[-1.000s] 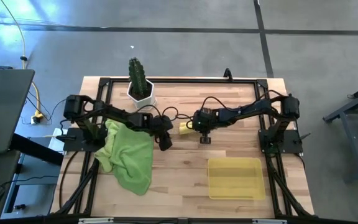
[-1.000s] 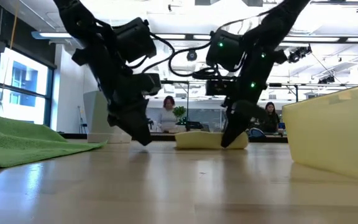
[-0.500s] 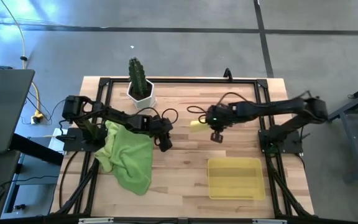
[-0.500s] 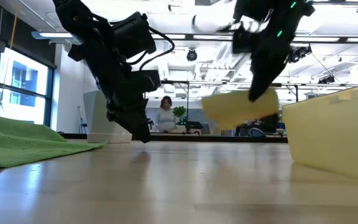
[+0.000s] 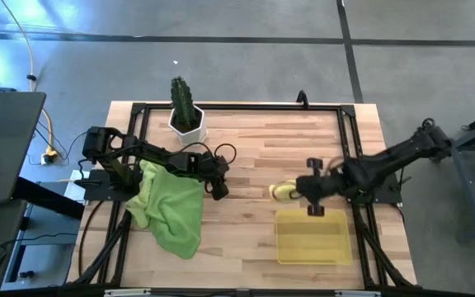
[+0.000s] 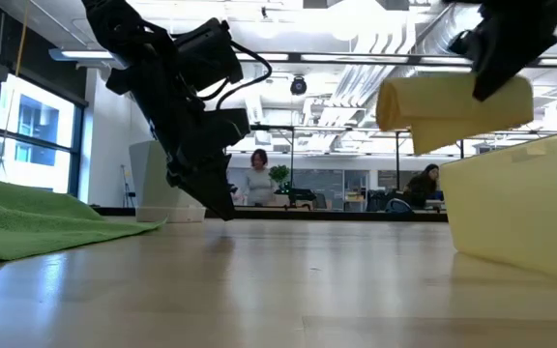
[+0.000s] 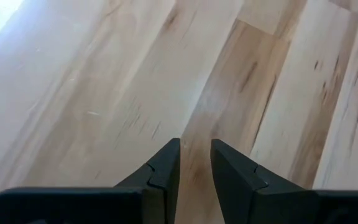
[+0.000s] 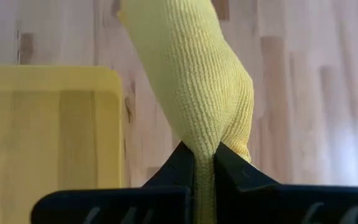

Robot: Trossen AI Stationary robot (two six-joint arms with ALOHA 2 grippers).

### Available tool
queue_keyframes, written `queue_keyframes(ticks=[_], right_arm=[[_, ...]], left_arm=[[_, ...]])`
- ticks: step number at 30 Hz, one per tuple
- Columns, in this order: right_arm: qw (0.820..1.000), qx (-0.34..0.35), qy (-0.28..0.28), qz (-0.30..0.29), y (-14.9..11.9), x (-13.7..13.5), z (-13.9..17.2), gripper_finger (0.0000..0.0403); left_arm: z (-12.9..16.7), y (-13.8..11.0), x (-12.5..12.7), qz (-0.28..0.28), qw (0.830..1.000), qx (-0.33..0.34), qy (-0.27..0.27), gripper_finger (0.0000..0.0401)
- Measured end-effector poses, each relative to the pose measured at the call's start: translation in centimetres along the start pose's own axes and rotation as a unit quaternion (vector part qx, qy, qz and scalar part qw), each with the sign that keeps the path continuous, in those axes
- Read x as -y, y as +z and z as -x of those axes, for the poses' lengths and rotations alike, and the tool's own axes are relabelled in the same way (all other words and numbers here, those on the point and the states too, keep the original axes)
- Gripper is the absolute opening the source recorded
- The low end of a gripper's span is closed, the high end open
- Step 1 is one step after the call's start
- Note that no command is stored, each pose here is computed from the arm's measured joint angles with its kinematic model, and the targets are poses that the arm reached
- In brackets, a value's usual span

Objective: Roll microfiber towels into tight, uniform cylinder then place into a basket
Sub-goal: Put the rolled yellow towel into the yellow bin

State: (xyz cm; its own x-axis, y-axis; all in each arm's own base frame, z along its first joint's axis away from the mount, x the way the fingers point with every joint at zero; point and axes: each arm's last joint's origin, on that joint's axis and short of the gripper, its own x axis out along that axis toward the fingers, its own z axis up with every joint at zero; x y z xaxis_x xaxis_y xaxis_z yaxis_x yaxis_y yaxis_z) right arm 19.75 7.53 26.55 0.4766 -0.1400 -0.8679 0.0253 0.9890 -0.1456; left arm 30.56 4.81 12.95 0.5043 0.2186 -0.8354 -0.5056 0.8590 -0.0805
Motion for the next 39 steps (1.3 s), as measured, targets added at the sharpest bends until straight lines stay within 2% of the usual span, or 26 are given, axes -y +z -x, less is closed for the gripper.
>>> queue_keyframes(ticks=[4,7,11,25,33,39], right_arm=[[0.998,0.047,-0.046,0.003,-1.0,-2.7,1.1,0.0005],[0.996,0.075,-0.058,-0.002,-2.3,-4.6,1.4,0.0005],[0.995,0.081,-0.059,0.003,-4.2,-6.9,0.2,0.0006],[0.997,-0.02,-0.071,0.008,-7.3,-10.9,-4.7,0.0007],[0.997,-0.055,-0.057,0.012,-7.8,-12.2,-6.4,0.0009],[0.997,-0.061,-0.054,0.004,-7.9,-12.3,-6.5,0.001]], left_arm=[[0.0,0.0,0.0,0.0,1.0,0.0,0.001,0.0078],[0.0,0.0,0.0,0.0,1.0,0.001,0.001,0.0078],[0.0,0.0,0.0,-0.002,1.0,0.002,0.001,0.0078],[0.0,0.1,-0.1,-0.003,1.0,0.006,0.011,0.0078],[0.0,0.1,-0.1,-0.003,1.0,0.006,0.011,0.0078],[0.0,0.1,-0.1,-0.003,1.0,0.006,0.011,0.0078]])
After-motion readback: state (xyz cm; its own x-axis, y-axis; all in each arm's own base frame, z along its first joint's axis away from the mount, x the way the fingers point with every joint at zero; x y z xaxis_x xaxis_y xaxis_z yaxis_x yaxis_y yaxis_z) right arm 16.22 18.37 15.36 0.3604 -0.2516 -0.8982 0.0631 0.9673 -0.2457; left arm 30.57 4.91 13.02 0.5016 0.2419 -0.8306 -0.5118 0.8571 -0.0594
